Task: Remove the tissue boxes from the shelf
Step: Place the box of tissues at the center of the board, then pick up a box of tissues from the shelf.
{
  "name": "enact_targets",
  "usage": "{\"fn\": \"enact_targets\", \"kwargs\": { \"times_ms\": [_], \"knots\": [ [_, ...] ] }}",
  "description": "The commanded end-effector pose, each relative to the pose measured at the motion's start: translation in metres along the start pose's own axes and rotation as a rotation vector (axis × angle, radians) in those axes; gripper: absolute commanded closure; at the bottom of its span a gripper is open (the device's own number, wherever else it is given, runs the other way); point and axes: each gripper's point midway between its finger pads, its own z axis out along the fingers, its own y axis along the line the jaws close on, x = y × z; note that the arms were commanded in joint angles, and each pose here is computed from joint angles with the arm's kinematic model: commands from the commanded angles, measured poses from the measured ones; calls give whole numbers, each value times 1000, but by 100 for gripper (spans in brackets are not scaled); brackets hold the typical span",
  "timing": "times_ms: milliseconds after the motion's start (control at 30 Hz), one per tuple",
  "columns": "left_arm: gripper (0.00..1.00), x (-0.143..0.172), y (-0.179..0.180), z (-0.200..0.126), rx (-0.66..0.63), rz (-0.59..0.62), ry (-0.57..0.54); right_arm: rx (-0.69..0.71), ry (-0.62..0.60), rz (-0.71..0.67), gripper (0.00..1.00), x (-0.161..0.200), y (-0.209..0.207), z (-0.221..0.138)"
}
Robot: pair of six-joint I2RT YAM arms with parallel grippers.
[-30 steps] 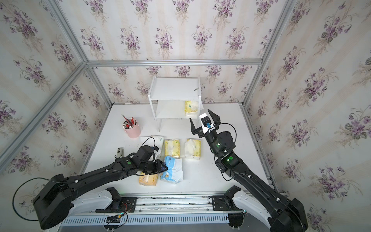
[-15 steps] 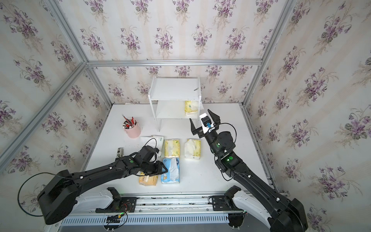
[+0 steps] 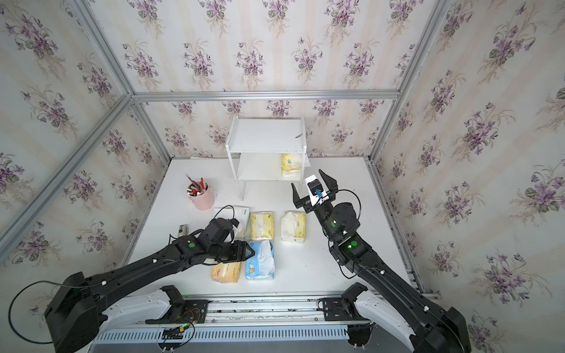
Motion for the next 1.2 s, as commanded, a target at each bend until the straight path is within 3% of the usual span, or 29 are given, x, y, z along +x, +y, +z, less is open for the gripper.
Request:
{"fn": "enact_targets", "kwargs": {
  "times_ms": [0, 200, 367, 567, 733, 933, 1167],
  "knots": [
    [29, -12, 10, -14, -86, 33, -72, 8, -20, -6, 0, -6, -3, -2],
    [11, -50, 13, -47, -148, 9, -279, -76, 1, -8, 0, -11, 8, -2],
    [1, -75, 17, -70, -142, -20, -415, -113, 9, -41, 0, -12, 14, -2],
    [1, -86, 41, -89, -127, -125, -434, -184, 81, -105, 0, 1, 29, -2],
    [1, -92, 62, -93, -33, -265, -443, -231, 162, -201, 0, 17, 49, 2],
    [1, -92, 81, -92, 29, -381, -448, -247, 319, -441, 0, 49, 71, 20],
    [1, -85, 89, -91, 9, -400, -438, -241, 432, -699, 0, 77, 73, 50]
  ]
}}
